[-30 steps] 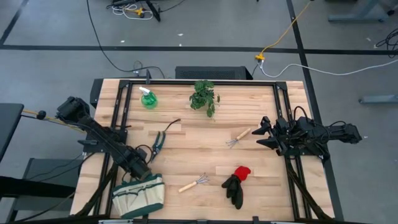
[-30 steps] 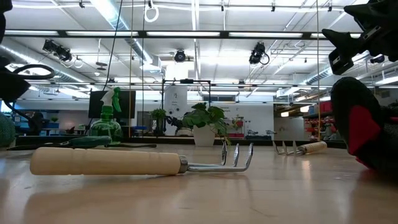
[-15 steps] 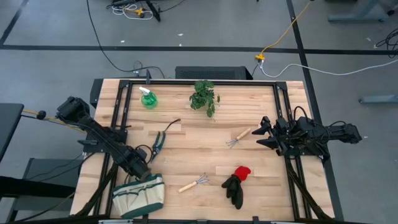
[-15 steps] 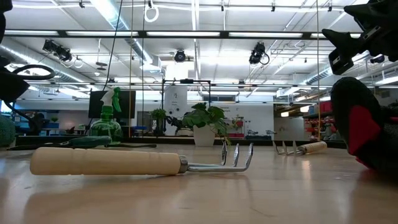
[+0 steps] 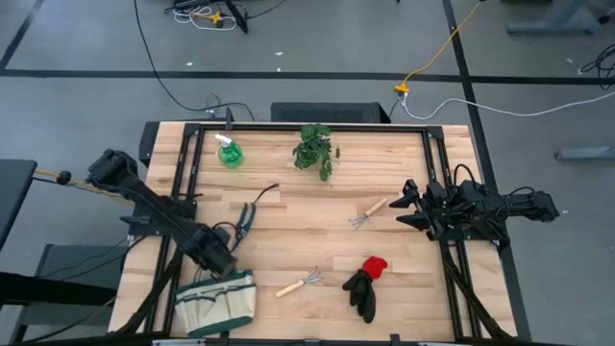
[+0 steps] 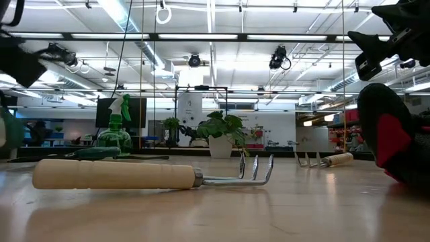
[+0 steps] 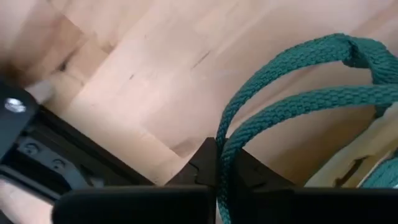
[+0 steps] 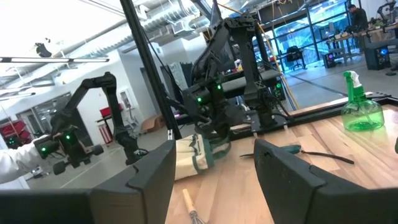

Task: Pick & Place Garden tools in Gardening bag
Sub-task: Prepare the green gardening bag

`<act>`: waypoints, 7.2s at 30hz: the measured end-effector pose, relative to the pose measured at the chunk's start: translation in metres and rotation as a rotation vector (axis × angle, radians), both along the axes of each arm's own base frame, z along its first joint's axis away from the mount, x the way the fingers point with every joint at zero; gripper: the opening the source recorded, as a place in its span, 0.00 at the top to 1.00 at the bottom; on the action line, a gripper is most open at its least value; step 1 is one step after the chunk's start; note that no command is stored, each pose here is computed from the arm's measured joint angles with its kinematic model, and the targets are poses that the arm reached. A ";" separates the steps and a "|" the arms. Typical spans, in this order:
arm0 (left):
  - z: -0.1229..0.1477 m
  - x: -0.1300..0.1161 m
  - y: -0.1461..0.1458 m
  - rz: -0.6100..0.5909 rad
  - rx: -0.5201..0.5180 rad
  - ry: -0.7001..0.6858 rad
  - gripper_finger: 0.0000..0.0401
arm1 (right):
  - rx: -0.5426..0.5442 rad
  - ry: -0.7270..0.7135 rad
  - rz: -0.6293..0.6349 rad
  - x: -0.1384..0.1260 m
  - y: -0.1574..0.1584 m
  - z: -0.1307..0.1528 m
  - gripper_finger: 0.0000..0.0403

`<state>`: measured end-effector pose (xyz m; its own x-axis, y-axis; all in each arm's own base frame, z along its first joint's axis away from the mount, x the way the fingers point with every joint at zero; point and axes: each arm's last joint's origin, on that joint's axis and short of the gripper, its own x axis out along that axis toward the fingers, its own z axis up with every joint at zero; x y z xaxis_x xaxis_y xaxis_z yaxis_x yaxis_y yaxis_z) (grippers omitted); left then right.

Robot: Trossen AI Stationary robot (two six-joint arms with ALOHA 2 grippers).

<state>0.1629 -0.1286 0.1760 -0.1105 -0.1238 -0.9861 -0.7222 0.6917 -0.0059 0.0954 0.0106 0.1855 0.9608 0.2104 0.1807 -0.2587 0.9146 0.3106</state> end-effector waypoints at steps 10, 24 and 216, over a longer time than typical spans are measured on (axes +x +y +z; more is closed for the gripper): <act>0.051 0.011 0.006 0.008 0.173 -0.022 0.98 | 0.001 0.001 0.000 0.000 0.000 0.000 0.45; 0.117 0.021 0.025 -0.003 0.373 -0.095 0.98 | 0.006 0.007 -0.026 0.000 -0.001 -0.001 0.45; 0.116 0.193 0.118 -0.340 0.495 -0.829 0.94 | -0.423 0.750 -0.207 0.197 0.003 0.086 0.63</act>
